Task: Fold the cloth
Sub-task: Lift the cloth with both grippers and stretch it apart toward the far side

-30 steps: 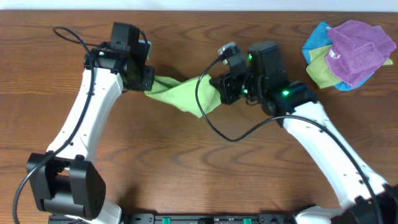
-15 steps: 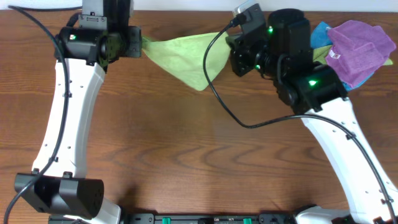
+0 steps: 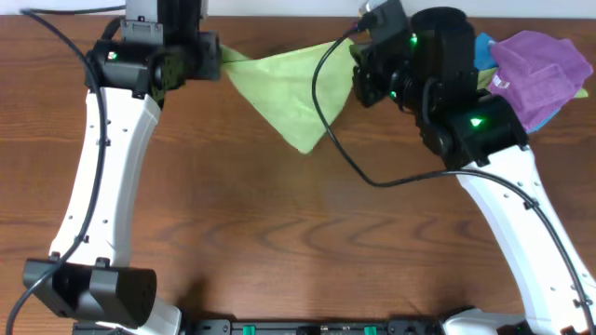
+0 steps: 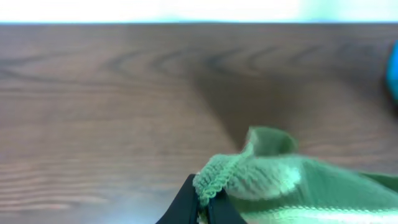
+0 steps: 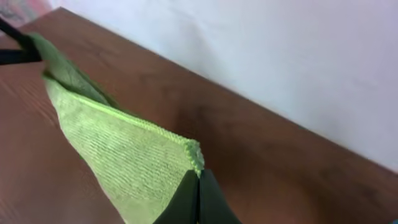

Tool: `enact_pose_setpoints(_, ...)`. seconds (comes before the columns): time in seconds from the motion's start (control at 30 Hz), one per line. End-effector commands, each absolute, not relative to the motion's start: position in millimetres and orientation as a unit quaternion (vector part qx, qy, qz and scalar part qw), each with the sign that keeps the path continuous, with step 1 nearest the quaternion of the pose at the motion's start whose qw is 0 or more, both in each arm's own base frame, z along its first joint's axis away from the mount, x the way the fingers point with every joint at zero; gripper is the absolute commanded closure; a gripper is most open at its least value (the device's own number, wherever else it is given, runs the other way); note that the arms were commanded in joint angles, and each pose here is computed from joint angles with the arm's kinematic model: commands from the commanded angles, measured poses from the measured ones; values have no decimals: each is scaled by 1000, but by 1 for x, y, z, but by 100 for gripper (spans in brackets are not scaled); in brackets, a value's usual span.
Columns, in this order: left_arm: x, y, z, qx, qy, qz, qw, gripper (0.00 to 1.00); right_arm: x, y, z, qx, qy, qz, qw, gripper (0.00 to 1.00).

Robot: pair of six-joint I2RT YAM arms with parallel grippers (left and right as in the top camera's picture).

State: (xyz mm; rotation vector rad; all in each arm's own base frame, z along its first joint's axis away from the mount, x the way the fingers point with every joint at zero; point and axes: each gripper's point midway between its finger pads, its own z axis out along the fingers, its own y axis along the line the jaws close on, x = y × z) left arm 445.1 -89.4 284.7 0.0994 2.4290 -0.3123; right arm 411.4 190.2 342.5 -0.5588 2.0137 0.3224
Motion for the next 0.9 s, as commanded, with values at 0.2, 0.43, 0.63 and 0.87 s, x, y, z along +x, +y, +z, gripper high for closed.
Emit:
enact_pose_setpoints(0.2,439,-103,280,0,937,-153,315,94,405,188,345,-211,838,136,485,99)
enact_pose_setpoints(0.43,415,-97,259,-12,957,-142,251,94,389,191,325,-217,860,139,440,99)
enact_pose_setpoints(0.63,448,-77,278,-44,937,-131,322,94,415,182,351,-201,831,93,510,99)
enact_pose_setpoints(0.87,468,-57,292,-67,919,-133,364,94,428,184,370,-212,803,82,551,99)
